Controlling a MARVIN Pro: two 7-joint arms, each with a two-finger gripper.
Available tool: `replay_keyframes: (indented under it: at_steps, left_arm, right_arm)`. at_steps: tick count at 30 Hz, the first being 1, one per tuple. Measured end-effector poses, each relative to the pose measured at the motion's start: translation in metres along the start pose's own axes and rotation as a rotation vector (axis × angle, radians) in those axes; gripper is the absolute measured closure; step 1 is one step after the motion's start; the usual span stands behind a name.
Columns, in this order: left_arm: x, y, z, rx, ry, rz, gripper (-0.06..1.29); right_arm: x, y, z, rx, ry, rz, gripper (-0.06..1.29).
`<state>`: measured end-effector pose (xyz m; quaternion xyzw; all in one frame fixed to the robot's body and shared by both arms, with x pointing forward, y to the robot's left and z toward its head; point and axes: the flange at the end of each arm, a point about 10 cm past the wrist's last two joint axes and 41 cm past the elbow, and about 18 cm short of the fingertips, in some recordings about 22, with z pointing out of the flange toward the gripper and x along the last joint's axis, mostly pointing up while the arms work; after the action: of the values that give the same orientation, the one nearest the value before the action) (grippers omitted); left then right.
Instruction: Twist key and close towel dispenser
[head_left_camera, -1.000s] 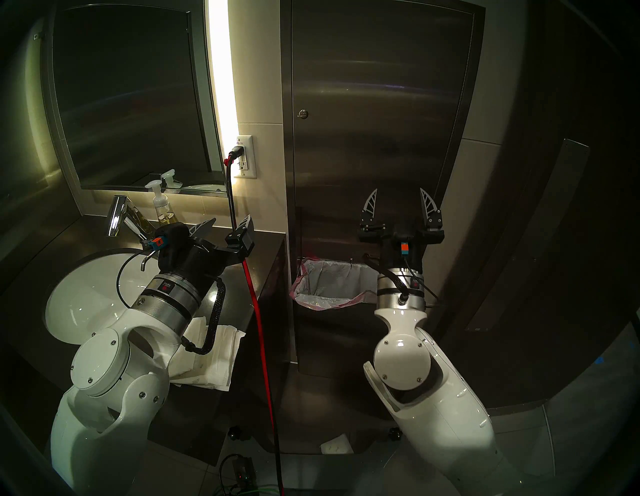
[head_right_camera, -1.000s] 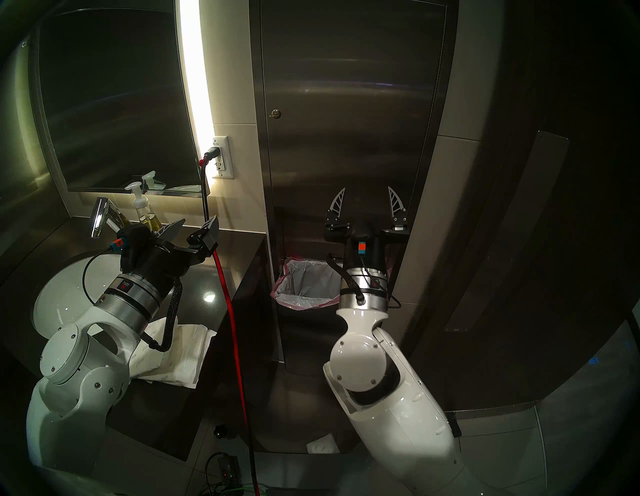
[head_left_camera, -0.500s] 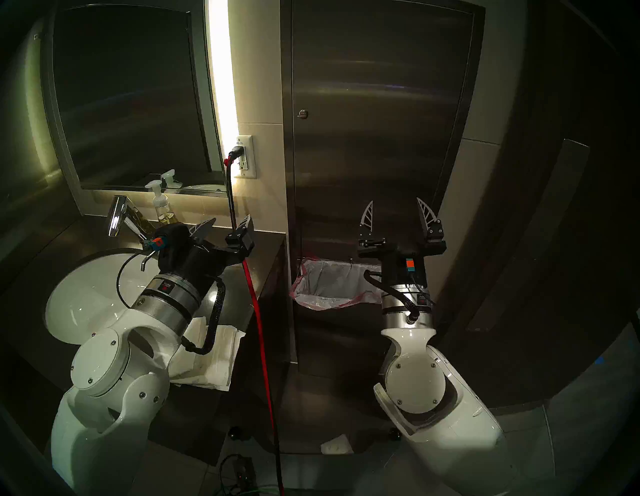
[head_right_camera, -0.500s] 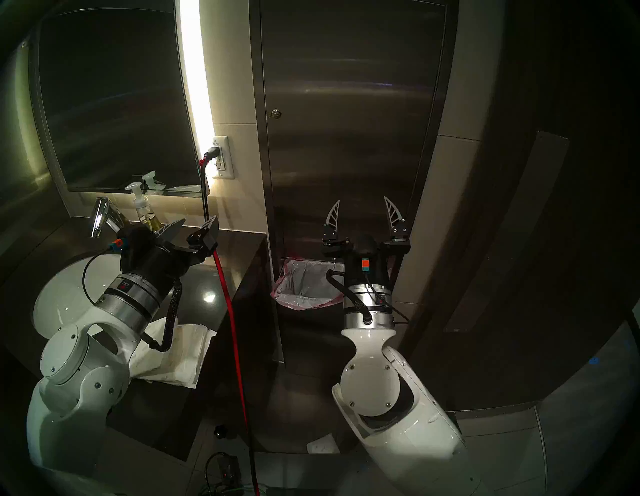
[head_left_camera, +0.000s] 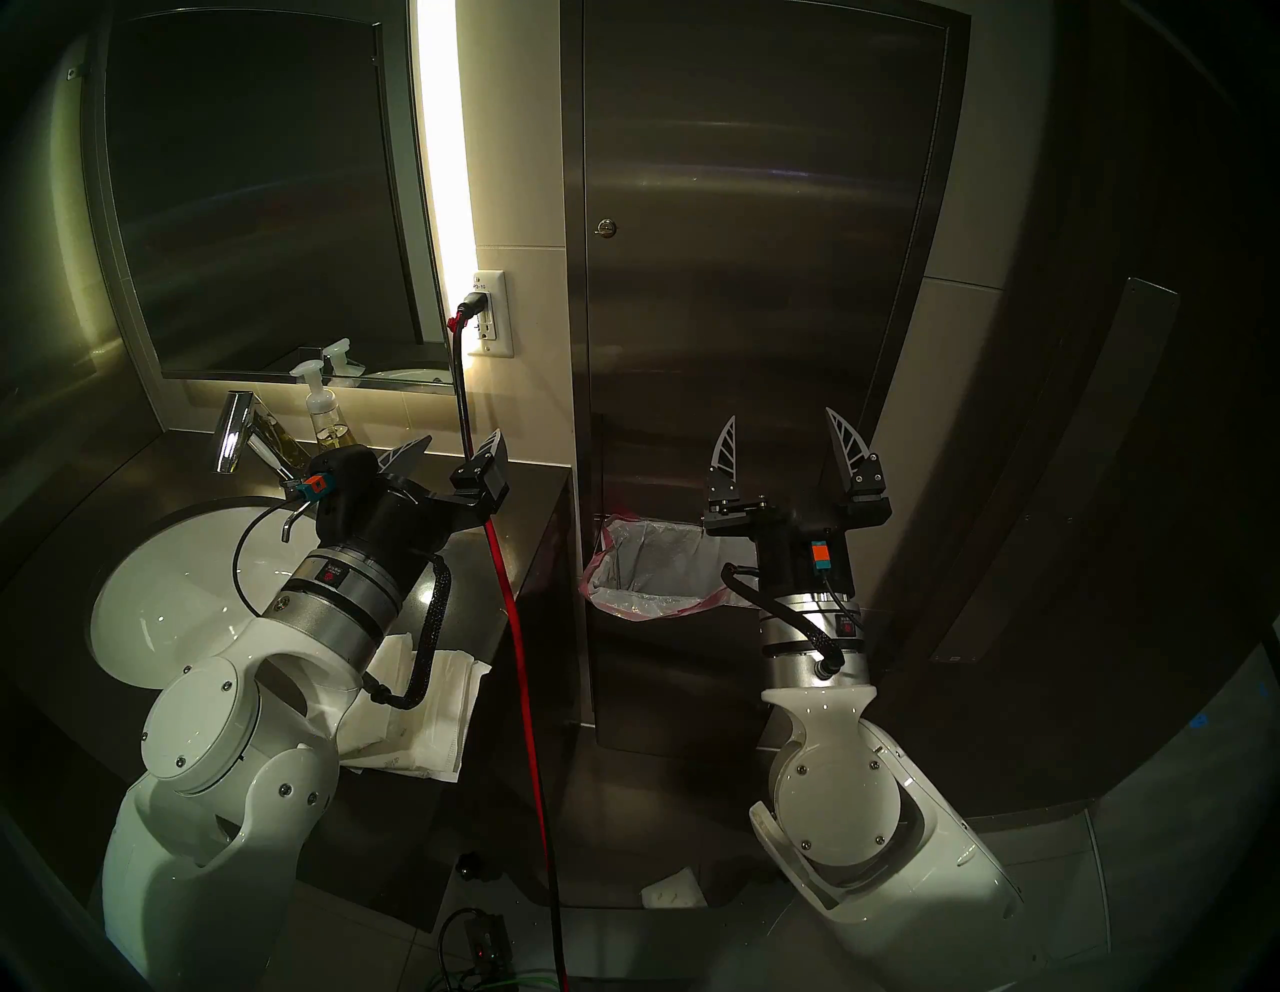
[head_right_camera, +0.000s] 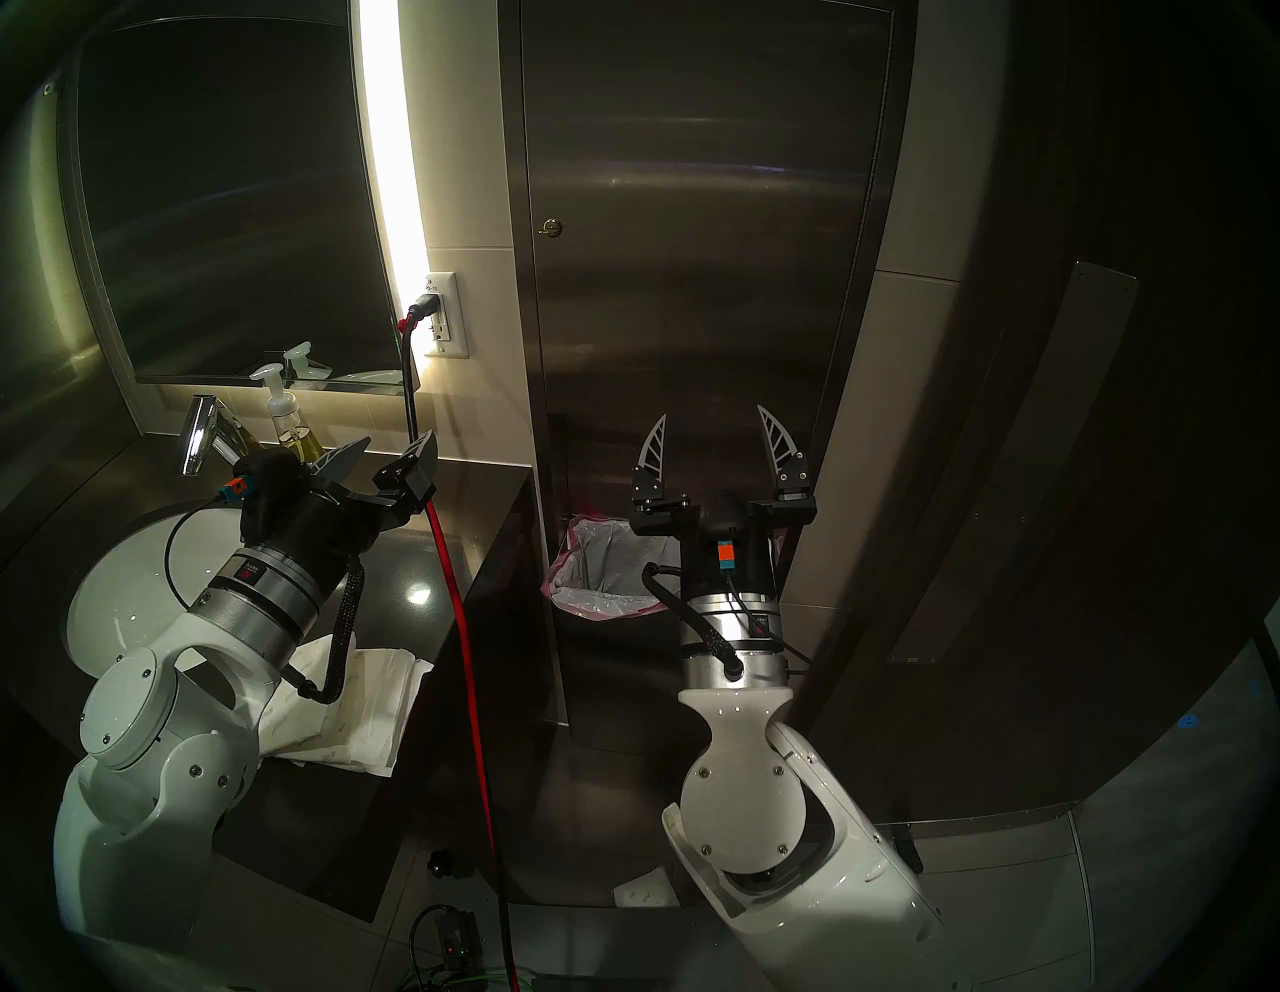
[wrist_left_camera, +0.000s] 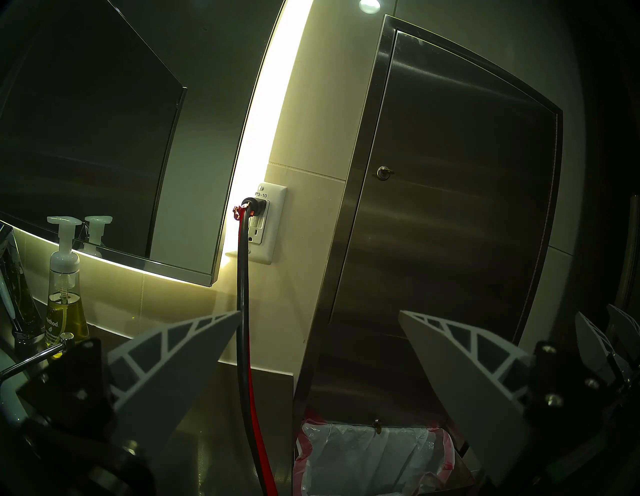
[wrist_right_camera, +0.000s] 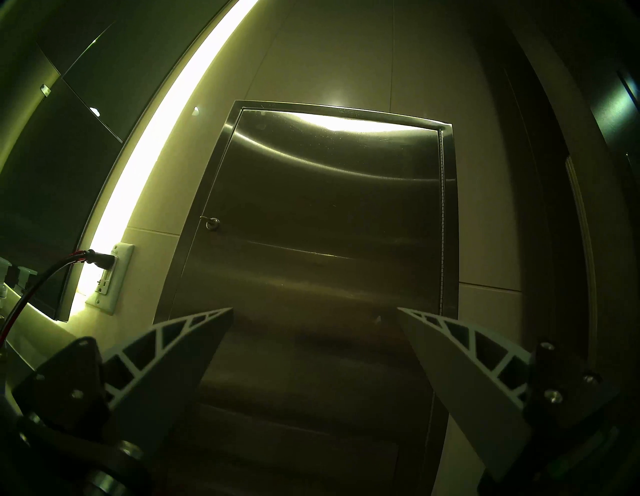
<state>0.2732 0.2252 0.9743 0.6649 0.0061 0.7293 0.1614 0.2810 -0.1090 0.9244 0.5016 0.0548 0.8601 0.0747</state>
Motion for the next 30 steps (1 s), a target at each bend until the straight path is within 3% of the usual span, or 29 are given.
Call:
replay_keyframes:
  at_steps: [30]
  left_arm:
    - [0.0001, 0.0000, -0.0002, 0.000, 0.002, -0.001, 0.00]
  right_arm:
    - [0.0028, 0.0043, -0.0094, -0.057, 0.021, -0.033, -0.01]
